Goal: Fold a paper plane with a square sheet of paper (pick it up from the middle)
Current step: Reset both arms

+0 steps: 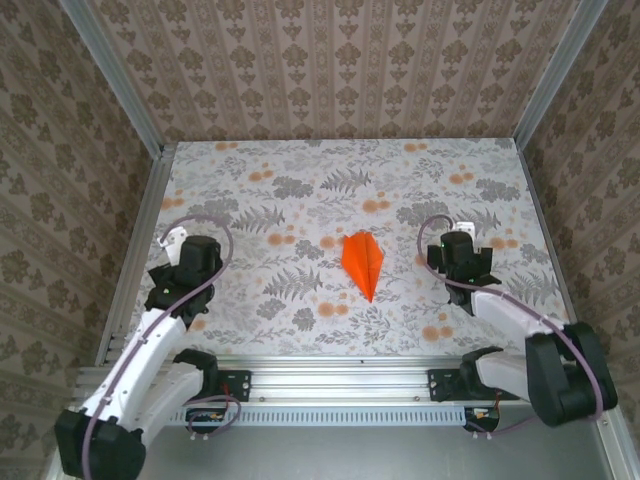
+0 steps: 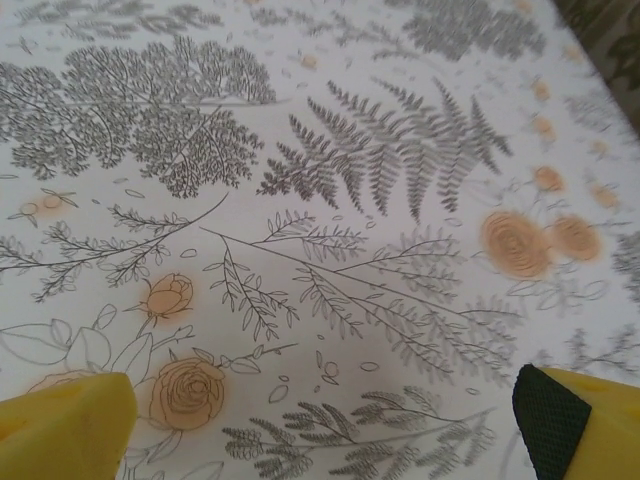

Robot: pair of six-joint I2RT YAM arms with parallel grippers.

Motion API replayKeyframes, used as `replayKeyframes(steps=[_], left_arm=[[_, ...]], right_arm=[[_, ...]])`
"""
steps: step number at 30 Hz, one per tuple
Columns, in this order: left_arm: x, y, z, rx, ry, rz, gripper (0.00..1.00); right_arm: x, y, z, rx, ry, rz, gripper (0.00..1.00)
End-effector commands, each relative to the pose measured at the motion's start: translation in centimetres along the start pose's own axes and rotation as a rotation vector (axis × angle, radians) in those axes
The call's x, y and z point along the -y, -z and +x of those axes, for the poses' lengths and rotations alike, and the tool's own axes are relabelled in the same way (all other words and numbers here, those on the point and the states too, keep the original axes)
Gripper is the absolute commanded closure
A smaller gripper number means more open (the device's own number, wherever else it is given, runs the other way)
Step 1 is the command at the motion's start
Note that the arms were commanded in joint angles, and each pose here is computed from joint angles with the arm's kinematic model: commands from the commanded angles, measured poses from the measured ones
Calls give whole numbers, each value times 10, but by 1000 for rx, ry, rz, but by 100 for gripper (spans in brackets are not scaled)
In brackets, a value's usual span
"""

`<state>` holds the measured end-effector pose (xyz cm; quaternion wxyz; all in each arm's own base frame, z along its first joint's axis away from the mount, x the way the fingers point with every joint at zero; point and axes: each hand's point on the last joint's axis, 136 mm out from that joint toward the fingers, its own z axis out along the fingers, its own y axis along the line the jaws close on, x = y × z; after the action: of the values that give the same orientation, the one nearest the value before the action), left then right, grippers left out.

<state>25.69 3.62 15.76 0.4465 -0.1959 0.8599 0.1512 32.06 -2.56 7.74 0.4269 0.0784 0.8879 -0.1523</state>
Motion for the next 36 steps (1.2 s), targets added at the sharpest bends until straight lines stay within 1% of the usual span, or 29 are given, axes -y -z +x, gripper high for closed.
replayKeyframes(steps=[1, 4, 6, 9, 11, 12, 13, 14, 16, 17, 18, 19, 20, 22, 29, 36], left_arm=[[4, -18, -1, 23, -74, 28, 0], [2, -32, -1, 8, -64, 25, 0], [6, -38, -4, 13, -92, 36, 0], [4, -43, -8, 25, -127, 13, 0], [7, -49, -9, 51, -115, 21, 0], [10, -52, -9, 69, -109, 36, 0], [16, -55, -8, 84, -114, 58, 0], [20, -59, -8, 95, -117, 72, 0], [28, -65, -9, 110, -135, 95, 0], [31, -68, -10, 118, -146, 103, 0], [34, -70, -11, 128, -162, 113, 0], [38, -73, -11, 133, -172, 123, 0], [41, -75, -12, 143, -177, 136, 0], [49, -78, -16, 182, -171, 176, 0], [68, -91, -23, 240, -201, 259, 0], [95, -98, -26, 283, -254, 389, 0]], right_arm=[[-21, -8, -59, 197, -87, -118, 0], [-30, -21, -74, 214, -78, -154, 0], [-36, -32, -75, 205, -59, -164, 0], [-40, -40, -79, 180, -28, -182, 0], [-42, -37, -82, 222, -6, -198, 0], [-43, -34, -83, 275, -9, -206, 0], [-37, -37, -79, 320, -39, -193, 0], [-30, -36, -78, 325, -74, -179, 0], [-30, -36, -69, 347, -96, -225, 0], [-34, -35, -69, 399, -84, -244, 0], [-37, -32, -66, 391, -65, -248, 0], [-41, -34, -65, 353, -56, -266, 0], [-40, -36, -68, 363, -69, -278, 0], [-34, -39, -67, 343, -93, -270, 0], [-34, -38, -67, 353, -94, -267, 0], [-34, -38, -67, 354, -94, -268, 0]])
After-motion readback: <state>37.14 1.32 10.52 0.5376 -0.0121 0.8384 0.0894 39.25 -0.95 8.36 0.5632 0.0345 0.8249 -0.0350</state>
